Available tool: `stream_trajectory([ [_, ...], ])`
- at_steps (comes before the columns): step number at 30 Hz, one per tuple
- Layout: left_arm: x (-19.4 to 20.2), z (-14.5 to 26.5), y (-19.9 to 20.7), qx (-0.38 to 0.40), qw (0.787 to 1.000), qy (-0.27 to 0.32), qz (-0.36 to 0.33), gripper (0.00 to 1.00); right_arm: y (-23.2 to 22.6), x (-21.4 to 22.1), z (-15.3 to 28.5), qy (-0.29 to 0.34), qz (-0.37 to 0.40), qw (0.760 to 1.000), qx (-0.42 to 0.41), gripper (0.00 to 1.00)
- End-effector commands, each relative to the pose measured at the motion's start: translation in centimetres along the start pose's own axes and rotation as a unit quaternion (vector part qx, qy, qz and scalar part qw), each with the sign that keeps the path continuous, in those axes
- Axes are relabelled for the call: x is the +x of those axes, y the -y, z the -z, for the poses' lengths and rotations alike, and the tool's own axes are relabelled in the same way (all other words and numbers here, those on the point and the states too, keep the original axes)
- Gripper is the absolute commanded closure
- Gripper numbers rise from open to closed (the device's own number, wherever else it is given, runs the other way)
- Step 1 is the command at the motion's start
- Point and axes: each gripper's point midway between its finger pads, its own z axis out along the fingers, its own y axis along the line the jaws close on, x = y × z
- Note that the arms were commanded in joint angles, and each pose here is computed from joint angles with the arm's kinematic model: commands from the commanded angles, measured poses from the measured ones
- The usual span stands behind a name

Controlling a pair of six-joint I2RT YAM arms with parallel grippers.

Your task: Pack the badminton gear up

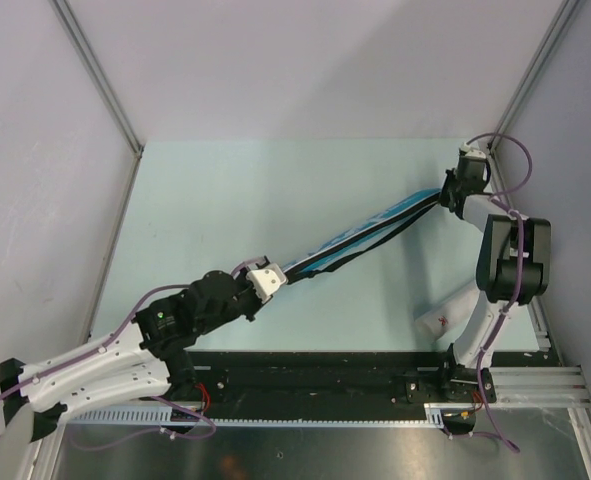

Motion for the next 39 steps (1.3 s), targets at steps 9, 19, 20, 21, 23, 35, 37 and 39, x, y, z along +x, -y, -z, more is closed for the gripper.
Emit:
stream_trajectory([
  [9,-2.6,0.2,-2.4,-0.061,0.998,0.023,0.022,1.0,3.7,-8.0,-1.3,0.05,-0.015,0.998,0.021,0.94],
  [19,-2.3,-6.1,-5.4,-0.112,0.991,-0.069,0.0,1.0,-3.8,-8.1,12.9,0.024,-0.056,0.998,-0.034,0.2],
  [20,-2.4,-7.0,-4.6,-0.077,0.995,-0.069,0.001,1.0,-4.9,-6.1,13.4,0.005,-0.058,0.996,-0.065,0.2],
  [21,-2.0,-7.7,-4.8,-0.071,0.994,-0.081,-0.007,1.0,-5.4,-6.2,14.1,0.014,-0.061,0.995,-0.076,0.2],
  [23,-1.2,-9.2,-4.3,-0.054,0.993,-0.102,-0.024,1.0,-6.4,-5.4,16.2,0.026,-0.051,0.994,-0.094,0.19],
  [35,0.6,-9.5,0.0,0.043,0.991,-0.124,0.034,0.25,-10.1,-1.0,19.6,-0.008,-0.016,0.984,-0.177,0.13],
  [37,-1.5,-8.6,0.6,0.064,0.992,-0.09,0.053,0.23,-9.8,-1.4,20.3,0.005,-0.008,0.986,-0.164,0.12],
  [39,-4.7,-7.0,0.9,0.087,0.993,-0.04,0.065,0.22,-9.7,-2.4,21.9,0.03,-0.001,0.985,-0.167,0.08],
])
